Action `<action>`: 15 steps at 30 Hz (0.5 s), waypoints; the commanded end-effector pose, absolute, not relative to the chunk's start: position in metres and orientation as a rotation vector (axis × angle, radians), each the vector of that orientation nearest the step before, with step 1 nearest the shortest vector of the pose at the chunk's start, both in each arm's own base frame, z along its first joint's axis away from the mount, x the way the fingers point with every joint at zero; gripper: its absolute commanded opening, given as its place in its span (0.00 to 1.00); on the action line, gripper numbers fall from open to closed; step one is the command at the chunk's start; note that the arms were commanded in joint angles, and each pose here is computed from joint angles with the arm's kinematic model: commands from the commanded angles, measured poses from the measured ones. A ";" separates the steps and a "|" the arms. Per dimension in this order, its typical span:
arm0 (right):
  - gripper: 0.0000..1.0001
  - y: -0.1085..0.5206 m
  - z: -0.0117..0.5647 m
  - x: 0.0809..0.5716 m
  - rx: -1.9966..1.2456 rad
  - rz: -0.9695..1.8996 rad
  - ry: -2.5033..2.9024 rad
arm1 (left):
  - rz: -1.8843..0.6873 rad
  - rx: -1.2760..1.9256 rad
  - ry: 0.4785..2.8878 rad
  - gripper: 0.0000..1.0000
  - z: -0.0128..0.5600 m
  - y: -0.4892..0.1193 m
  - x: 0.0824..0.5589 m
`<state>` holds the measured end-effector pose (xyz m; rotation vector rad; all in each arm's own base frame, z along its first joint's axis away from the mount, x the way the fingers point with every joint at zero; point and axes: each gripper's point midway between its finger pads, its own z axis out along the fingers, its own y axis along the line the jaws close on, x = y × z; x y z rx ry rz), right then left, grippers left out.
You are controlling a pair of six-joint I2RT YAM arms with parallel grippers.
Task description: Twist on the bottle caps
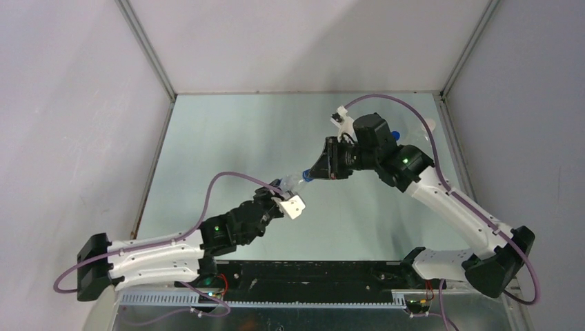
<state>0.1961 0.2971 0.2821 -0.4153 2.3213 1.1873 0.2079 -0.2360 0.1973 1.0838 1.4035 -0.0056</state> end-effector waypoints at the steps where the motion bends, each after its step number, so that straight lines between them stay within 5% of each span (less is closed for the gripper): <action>1: 0.16 0.310 0.301 0.215 -0.122 1.243 2.309 | 0.108 0.942 1.293 0.26 0.251 -0.234 0.219; 6: 0.40 0.296 0.334 0.214 -0.400 1.163 2.071 | -0.069 1.012 1.341 0.26 0.238 -0.240 0.208; 15: 0.58 0.262 0.348 0.168 -1.202 0.927 1.521 | -0.410 1.197 1.408 0.26 0.228 -0.247 0.182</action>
